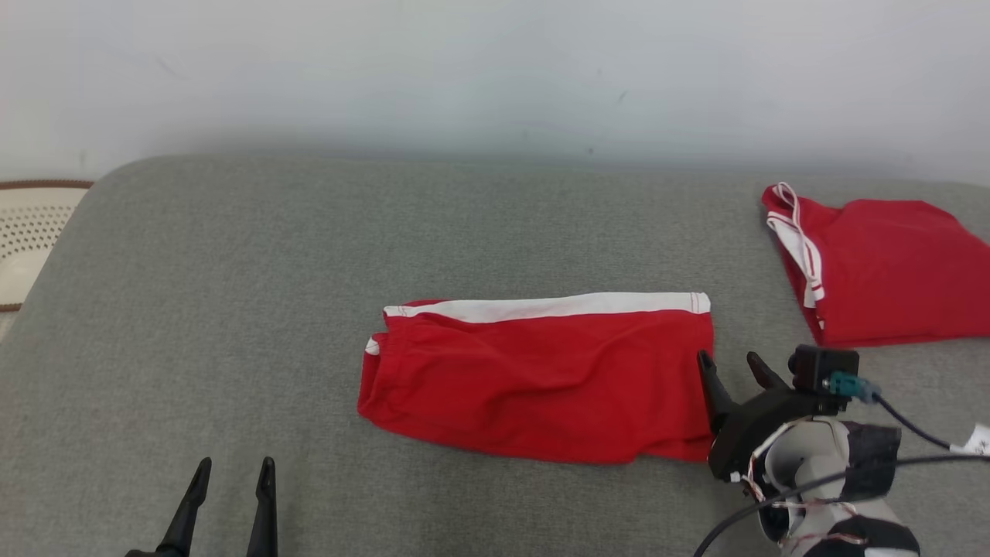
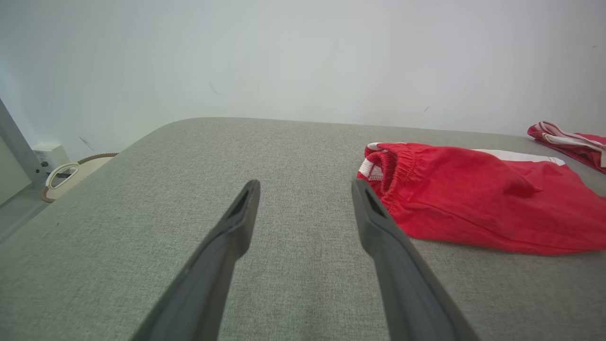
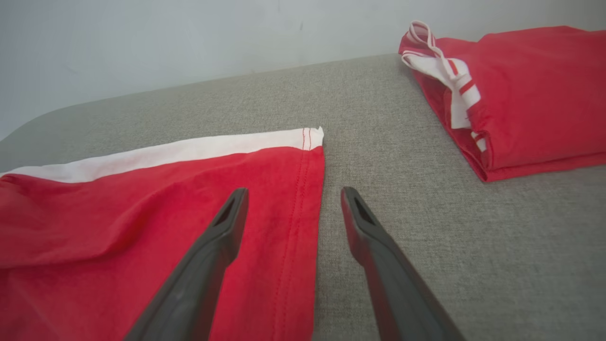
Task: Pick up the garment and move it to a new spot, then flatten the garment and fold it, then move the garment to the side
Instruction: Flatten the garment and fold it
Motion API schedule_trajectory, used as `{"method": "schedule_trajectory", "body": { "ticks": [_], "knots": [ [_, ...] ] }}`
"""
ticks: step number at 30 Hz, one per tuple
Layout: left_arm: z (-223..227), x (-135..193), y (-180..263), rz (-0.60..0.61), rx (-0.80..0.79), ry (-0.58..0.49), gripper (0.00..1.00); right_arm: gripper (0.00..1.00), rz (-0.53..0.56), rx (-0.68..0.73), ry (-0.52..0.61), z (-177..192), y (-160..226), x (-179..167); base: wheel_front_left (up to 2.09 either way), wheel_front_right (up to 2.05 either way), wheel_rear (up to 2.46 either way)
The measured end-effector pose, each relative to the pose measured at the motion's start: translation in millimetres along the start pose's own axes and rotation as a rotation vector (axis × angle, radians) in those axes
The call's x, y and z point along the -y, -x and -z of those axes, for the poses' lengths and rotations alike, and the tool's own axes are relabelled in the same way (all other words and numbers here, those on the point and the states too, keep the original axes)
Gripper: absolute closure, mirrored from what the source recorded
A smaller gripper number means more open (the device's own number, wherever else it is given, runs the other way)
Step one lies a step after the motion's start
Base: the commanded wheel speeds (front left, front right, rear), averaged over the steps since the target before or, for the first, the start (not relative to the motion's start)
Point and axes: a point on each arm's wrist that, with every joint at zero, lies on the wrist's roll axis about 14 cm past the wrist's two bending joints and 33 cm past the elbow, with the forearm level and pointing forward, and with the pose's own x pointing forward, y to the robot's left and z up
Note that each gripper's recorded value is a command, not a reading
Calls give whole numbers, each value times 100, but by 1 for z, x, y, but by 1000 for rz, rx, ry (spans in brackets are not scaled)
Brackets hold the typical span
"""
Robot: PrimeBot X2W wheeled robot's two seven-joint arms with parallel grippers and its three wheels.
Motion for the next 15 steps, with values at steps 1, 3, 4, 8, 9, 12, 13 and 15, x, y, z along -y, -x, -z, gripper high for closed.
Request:
{"method": "schedule_trajectory", "body": {
  "ticks": [1, 3, 4, 8, 9, 12, 13, 15],
  "knots": [
    [1, -2, 0, -5, -3, 1, 0, 0, 3, -22, -1, 3, -4, 2, 0, 0, 0],
    [3, -4, 1, -12, -10, 2, 0, 0, 14, -72, -18, 10, -11, 6, 0, 0, 0],
    [3, -5, 1, -17, -12, 2, 0, 0, 15, -104, -17, 15, -14, 6, 0, 0, 0],
    [6, -11, 1, -34, -19, -2, 0, 0, 23, -191, -44, 29, -23, 7, 0, 0, 0],
    [7, -12, 1, -35, -22, -2, 0, 0, 21, -214, -38, 33, -24, 7, 0, 0, 0],
    [8, -13, 0, -39, -25, -3, 0, 0, 31, -248, -56, 40, -25, 8, 0, 0, 0],
    [8, -13, 0, -39, -25, -3, 0, 0, 36, -264, -61, 43, -24, 10, 0, 0, 0],
    [7, -13, -1, -40, -23, -2, 0, 0, 35, -279, -85, 46, -23, 7, 0, 0, 0]
  ]
}}
